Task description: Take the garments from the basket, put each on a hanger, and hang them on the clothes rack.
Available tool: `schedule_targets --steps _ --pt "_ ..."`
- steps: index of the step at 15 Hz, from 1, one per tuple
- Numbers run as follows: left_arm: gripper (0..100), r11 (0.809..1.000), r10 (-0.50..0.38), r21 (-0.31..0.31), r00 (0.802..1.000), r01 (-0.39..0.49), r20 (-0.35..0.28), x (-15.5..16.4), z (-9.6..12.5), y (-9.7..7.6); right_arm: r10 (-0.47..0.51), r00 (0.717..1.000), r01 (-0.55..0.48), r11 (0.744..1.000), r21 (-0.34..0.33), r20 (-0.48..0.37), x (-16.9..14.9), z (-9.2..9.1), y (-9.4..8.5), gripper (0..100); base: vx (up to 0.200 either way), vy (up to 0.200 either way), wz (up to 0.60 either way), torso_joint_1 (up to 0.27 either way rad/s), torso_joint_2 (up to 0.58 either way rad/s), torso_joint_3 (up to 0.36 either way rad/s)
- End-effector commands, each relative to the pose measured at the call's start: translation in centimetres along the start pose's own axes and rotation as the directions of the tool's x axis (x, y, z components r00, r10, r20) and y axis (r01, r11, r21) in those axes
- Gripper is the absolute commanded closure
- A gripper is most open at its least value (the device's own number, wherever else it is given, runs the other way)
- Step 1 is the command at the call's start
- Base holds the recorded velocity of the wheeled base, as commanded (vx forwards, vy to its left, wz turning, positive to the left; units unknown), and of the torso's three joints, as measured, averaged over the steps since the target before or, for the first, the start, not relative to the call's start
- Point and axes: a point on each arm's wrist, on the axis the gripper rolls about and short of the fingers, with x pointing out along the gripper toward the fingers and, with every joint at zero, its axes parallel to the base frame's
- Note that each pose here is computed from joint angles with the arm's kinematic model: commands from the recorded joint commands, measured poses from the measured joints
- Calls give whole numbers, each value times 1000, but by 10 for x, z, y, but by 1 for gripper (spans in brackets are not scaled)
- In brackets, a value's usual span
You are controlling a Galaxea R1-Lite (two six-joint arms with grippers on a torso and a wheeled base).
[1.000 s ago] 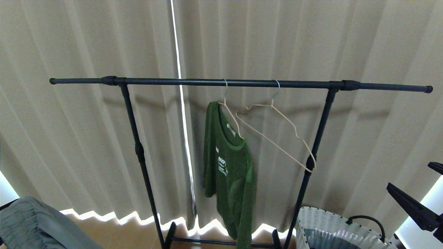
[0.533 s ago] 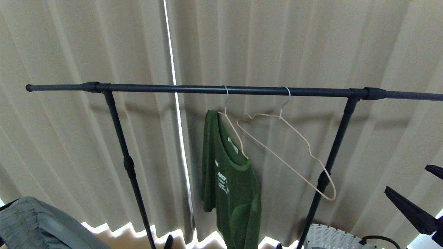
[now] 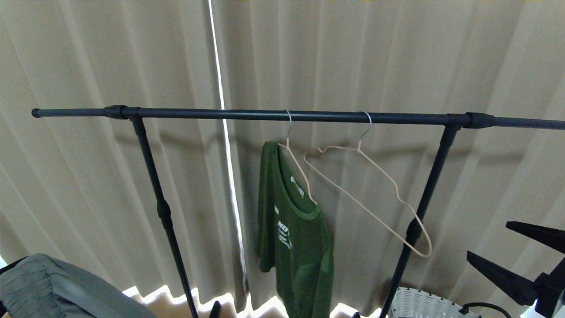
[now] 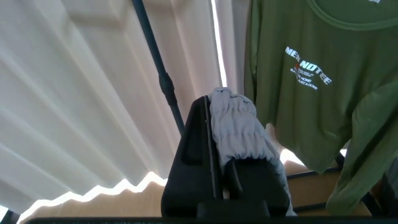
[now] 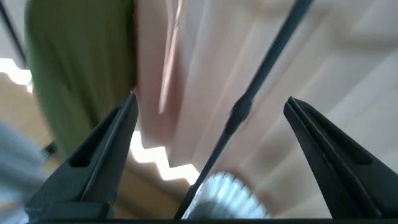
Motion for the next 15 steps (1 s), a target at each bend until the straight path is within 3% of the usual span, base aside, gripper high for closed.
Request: schedule_targets --steps 1,3,5,6,9,11,15 --pt "100 1000 0 0 1000 0 8 -1 0 0 94 989 -93 995 21 -116 23 36 -3 0 0 0 0 0 0 0" --pt "100 1000 -2 2 1000 2 21 -4 0 0 101 973 -96 995 34 -208 41 57 -4 0 0 0 0 0 0 0" --pt "100 1000 -18 5 999 18 34 -5 1 -1 54 959 -54 999 5 -277 68 61 0 0 0 0 0 0 0 0" --pt "100 999 -41 10 998 40 43 -6 1 -2 19 951 -23 1000 -12 -308 91 63 11 0 0 0 0 0 0 0" --pt "100 998 -50 24 998 50 40 -6 0 -2 51 956 -43 998 34 -287 118 77 35 0 0 0 0 0 0 0" --pt "100 998 -54 25 998 53 36 -6 -1 -3 46 954 -37 999 35 -297 143 83 36 0 0 0 0 0 0 0" --pt "100 998 -55 25 998 54 33 -5 -1 -3 2 946 18 998 57 -324 179 83 19 0 0 0 0 0 0 0"
